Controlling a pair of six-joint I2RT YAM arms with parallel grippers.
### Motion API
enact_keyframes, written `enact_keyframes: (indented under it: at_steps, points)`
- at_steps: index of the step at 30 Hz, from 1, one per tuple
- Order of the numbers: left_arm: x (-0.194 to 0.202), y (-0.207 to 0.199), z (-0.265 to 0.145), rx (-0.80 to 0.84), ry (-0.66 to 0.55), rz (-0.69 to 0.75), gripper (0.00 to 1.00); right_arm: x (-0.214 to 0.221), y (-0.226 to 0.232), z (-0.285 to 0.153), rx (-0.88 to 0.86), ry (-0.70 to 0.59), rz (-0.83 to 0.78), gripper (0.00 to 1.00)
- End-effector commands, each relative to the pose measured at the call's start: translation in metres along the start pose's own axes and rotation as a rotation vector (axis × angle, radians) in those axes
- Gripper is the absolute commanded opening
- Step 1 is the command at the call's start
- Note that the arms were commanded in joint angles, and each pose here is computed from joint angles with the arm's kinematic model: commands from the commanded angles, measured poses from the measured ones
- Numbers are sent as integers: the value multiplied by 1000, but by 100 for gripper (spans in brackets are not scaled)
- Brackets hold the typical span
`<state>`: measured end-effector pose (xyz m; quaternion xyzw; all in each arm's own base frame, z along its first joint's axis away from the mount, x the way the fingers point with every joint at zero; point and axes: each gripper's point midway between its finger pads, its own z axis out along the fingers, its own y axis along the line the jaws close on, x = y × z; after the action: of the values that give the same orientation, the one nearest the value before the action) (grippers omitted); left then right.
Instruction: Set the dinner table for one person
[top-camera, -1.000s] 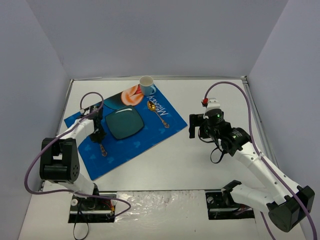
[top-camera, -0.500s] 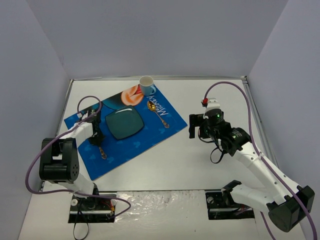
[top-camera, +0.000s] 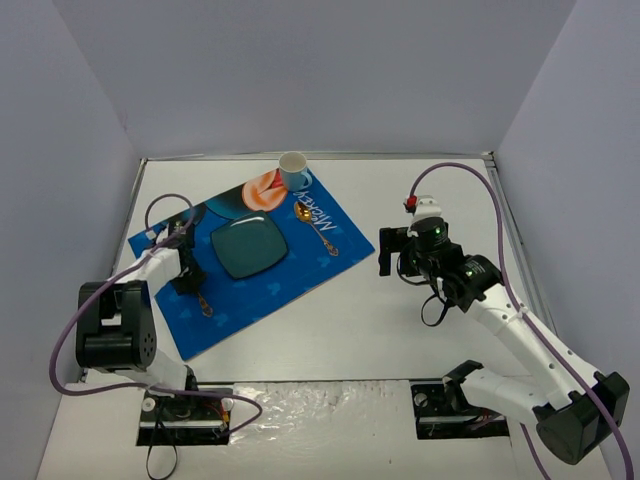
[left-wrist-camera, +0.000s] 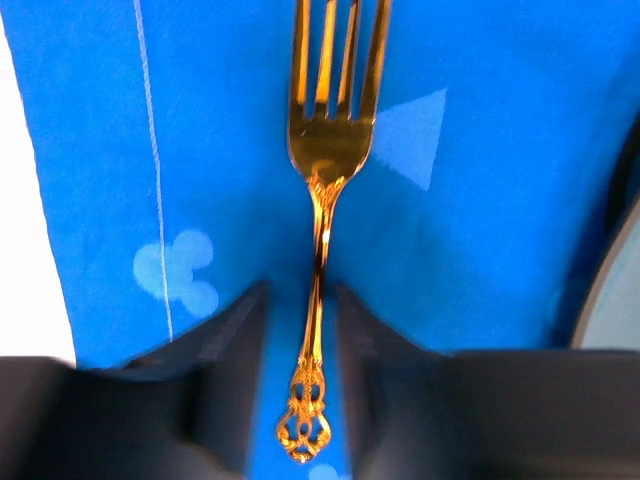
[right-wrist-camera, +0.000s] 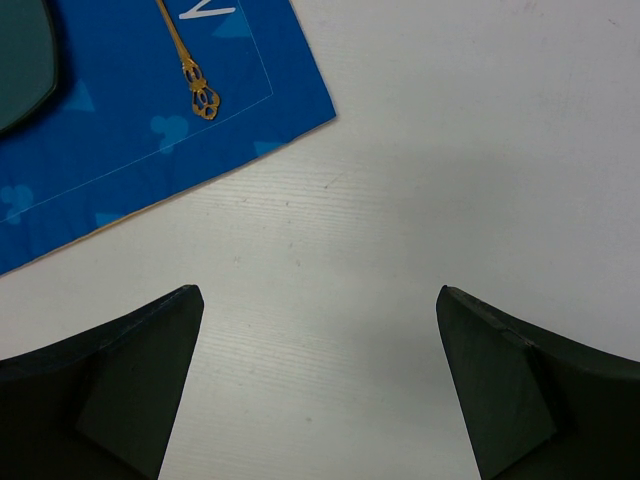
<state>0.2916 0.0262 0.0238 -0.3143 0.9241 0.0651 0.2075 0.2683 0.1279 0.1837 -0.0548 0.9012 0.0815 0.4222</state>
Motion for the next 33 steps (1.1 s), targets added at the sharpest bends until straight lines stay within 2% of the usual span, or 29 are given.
enact_keyframes:
  at_steps: [1, 4, 10, 13, 20, 25, 29, 33]
  points:
    - [-19, 2, -38, 31, -79, -70, 39, -38, 1, -18, -10, -127, 16, 100]
    - [-36, 3, -73, 64, -136, -97, 52, -52, 1, -30, -14, -174, 4, 100]
    - [-68, 14, -167, 175, -329, -66, 86, -92, -14, -74, 26, -344, -12, 100]
    - [-72, 26, -206, 208, -406, -42, 96, -107, -29, -96, 87, -423, 6, 100]
    - [-59, 60, -289, 312, -620, 34, 97, -122, -72, -159, 243, -610, 91, 100]
    - [-39, 85, -322, 339, -725, 79, 97, -111, -95, -178, 332, -650, 57, 100]
    - [-25, 101, -336, 331, -752, 114, 97, -99, -103, -189, 336, -683, 64, 100]
    - [-10, 114, -337, 304, -730, 148, 97, -92, -107, -196, 330, -710, 67, 100]
